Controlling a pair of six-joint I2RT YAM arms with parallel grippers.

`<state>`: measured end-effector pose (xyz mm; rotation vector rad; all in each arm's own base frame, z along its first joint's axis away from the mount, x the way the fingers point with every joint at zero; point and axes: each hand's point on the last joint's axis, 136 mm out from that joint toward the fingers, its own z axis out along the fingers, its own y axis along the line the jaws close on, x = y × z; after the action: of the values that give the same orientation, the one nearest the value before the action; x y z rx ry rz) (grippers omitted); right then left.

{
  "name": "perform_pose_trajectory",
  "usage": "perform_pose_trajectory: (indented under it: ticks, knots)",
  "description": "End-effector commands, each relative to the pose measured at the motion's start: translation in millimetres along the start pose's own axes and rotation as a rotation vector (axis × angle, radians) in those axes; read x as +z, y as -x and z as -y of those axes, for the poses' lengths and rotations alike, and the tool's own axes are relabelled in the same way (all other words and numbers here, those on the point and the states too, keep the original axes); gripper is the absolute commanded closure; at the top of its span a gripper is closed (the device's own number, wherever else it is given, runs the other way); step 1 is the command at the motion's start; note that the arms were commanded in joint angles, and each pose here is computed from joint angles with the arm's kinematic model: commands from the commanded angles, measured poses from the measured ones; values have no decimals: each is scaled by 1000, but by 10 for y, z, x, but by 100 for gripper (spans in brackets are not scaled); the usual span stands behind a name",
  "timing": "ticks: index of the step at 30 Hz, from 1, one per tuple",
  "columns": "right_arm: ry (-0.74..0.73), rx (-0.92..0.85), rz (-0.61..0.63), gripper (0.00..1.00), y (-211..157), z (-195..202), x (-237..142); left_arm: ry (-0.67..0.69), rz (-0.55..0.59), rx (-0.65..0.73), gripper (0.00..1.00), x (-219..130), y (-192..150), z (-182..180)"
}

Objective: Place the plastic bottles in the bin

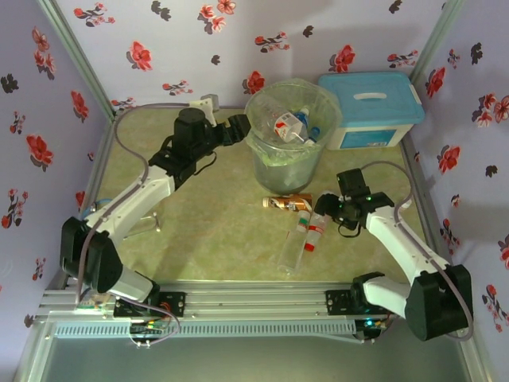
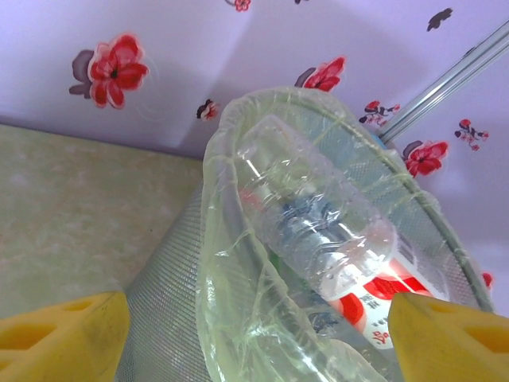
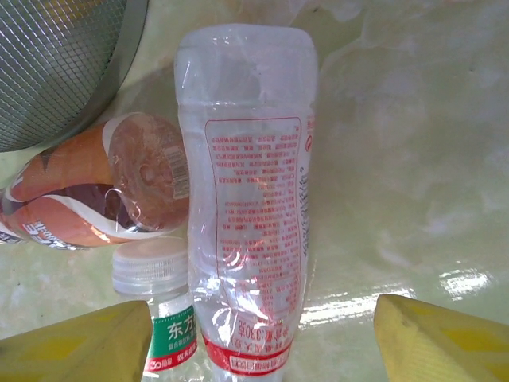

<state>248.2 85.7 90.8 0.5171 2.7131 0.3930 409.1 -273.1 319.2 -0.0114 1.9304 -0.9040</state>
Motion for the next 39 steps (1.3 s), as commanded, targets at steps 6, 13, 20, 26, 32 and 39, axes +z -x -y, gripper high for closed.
perform_pose_trajectory:
  ticks: [6, 13, 20, 26, 32, 39]
  knots:
    - [42, 22, -30, 32, -50, -53, 295, -36, -39, -50, 20, 249, -94, 75]
    - [-38, 10, -47, 35, -94, 115, 464, -17, -70, -43, 21, 325, -199, 13]
    - [-63, -1, -37, 42, -56, 147, 471, -9, -81, -45, 21, 361, -244, -24]
    - [-103, -21, -35, 44, -40, 234, 476, -13, -76, -45, 21, 363, -233, -15]
    - [-120, -25, -26, 48, 13, 260, 451, -9, -81, -41, 21, 361, -255, -32]
    - [-89, -89, 81, 49, 262, 88, -87, -6, -81, -30, 21, 334, -234, -27]
